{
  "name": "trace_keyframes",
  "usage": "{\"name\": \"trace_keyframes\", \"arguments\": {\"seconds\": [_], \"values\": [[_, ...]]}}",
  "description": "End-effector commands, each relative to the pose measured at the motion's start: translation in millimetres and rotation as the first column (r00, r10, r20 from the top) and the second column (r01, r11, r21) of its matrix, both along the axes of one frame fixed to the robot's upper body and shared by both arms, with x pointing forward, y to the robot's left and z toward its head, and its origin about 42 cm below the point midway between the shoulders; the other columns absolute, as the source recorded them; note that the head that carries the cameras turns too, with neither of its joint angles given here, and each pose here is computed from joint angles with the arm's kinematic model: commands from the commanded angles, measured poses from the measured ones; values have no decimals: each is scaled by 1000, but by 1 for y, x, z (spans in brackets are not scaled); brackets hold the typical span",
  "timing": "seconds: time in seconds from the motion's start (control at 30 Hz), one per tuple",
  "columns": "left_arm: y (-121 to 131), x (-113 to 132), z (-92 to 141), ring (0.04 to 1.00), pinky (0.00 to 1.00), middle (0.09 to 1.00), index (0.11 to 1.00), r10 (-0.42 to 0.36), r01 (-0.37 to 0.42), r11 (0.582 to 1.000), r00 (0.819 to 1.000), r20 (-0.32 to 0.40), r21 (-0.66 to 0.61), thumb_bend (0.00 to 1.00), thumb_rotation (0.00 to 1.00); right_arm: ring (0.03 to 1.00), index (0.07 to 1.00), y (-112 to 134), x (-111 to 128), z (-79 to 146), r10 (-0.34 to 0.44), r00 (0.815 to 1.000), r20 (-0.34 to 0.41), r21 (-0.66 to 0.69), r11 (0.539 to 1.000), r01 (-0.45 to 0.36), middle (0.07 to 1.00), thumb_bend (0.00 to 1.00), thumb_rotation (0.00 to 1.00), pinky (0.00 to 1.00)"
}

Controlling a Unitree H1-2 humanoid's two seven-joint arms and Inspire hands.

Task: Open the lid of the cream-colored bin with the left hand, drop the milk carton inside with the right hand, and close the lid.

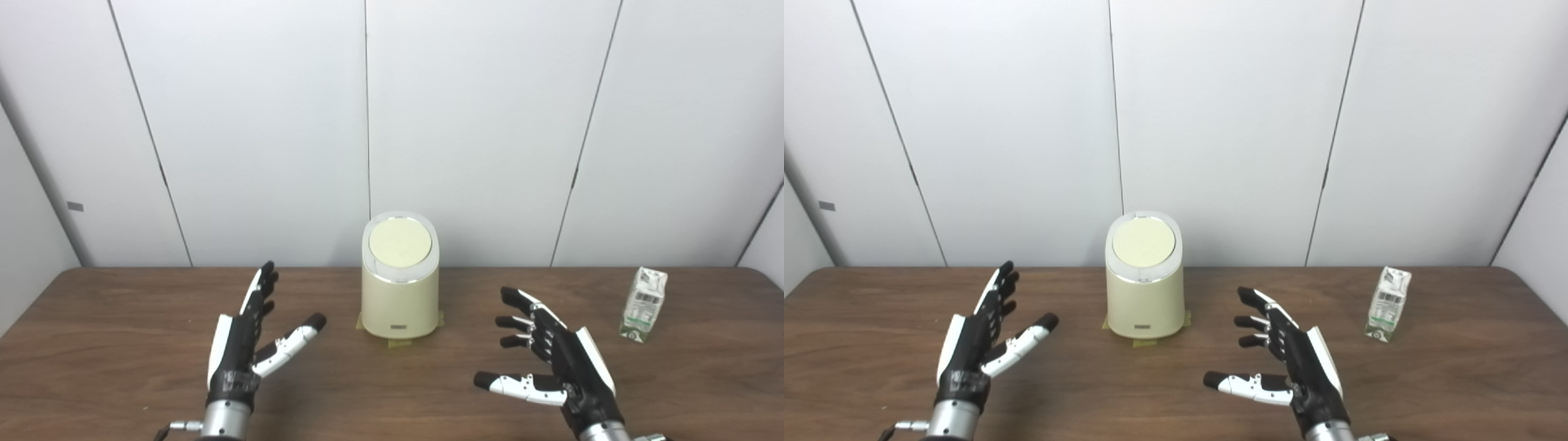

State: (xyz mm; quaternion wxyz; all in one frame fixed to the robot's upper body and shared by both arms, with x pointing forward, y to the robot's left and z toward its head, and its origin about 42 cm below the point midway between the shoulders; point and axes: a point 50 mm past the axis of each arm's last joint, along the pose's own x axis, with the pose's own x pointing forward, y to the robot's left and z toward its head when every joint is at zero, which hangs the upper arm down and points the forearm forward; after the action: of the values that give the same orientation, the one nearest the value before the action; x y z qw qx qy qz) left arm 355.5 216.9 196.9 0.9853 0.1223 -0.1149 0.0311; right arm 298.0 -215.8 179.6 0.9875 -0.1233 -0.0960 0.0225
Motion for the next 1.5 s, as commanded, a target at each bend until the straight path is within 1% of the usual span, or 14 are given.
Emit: {"name": "trace_keyframes", "arguments": {"seconds": [0.0,0.03,0.1,0.17,0.3,0.47,0.53,0.63,0.73,0.8,1.0,1.2,1.3,1.47], "values": [[-8,27,42,1000,999,1000,1000,-44,41,999,995,88,28,988,419,780,846,1,8,19,6,994,109,11,1000,-8,880,739,161,658],[-10,36,50,1000,1000,1000,1000,-57,53,998,994,89,46,994,405,780,846,1,8,19,5,994,111,12,1000,-7,880,736,160,657],[-13,52,63,1000,1000,1000,1000,-65,56,993,994,90,99,1000,414,777,847,0,8,18,4,993,114,13,1000,-6,881,732,158,653],[-18,64,74,1000,1000,1000,1000,-56,42,987,995,85,152,1000,431,777,848,1,8,18,5,993,116,8,1000,-6,880,733,165,654],[-28,88,92,1000,1000,1000,1000,-48,32,979,996,77,200,1000,408,776,848,3,9,18,9,993,117,9,1000,-10,881,733,179,655],[-39,105,103,1000,995,1000,1000,-46,27,967,997,68,253,1000,398,778,845,7,10,20,6,993,120,7,1000,-7,880,733,179,651],[-46,110,105,1000,954,1000,1000,-40,20,964,997,72,264,1000,386,770,842,8,9,21,3,992,124,4,1000,-4,875,738,179,648],[-54,116,106,1000,921,1000,1000,-27,3,965,996,89,262,1000,351,765,837,11,8,22,0,992,123,12,1000,-2,871,743,166,643],[-64,121,106,1000,946,1000,1000,-8,-16,964,996,88,265,1000,327,764,834,12,7,24,-7,992,127,6,1000,7,868,747,158,640],[-68,124,104,1000,965,1000,1000,-8,-14,959,997,76,284,1000,318,761,833,13,7,24,-11,992,128,6,1000,11,866,750,161,639],[-74,133,91,1000,931,1000,1000,-15,-1,939,999,43,343,1000,287,761,837,13,6,25,-9,992,125,17,1000,7,865,748,145,656],[-80,139,84,1000,992,1000,1000,-19,7,921,999,28,390,1000,254,763,834,16,4,27,-5,993,119,38,999,0,867,747,120,663],[-83,142,83,1000,1000,1000,1000,-24,9,905,999,29,425,1000,237,759,833,16,3,28,-7,993,120,35,999,3,865,748,124,663],[-88,141,80,1000,1000,1000,1000,6,-26,867,999,42,497,1000,245,759,834,17,2,28,-7,993,116,35,999,3,869,746,131,662]]}}
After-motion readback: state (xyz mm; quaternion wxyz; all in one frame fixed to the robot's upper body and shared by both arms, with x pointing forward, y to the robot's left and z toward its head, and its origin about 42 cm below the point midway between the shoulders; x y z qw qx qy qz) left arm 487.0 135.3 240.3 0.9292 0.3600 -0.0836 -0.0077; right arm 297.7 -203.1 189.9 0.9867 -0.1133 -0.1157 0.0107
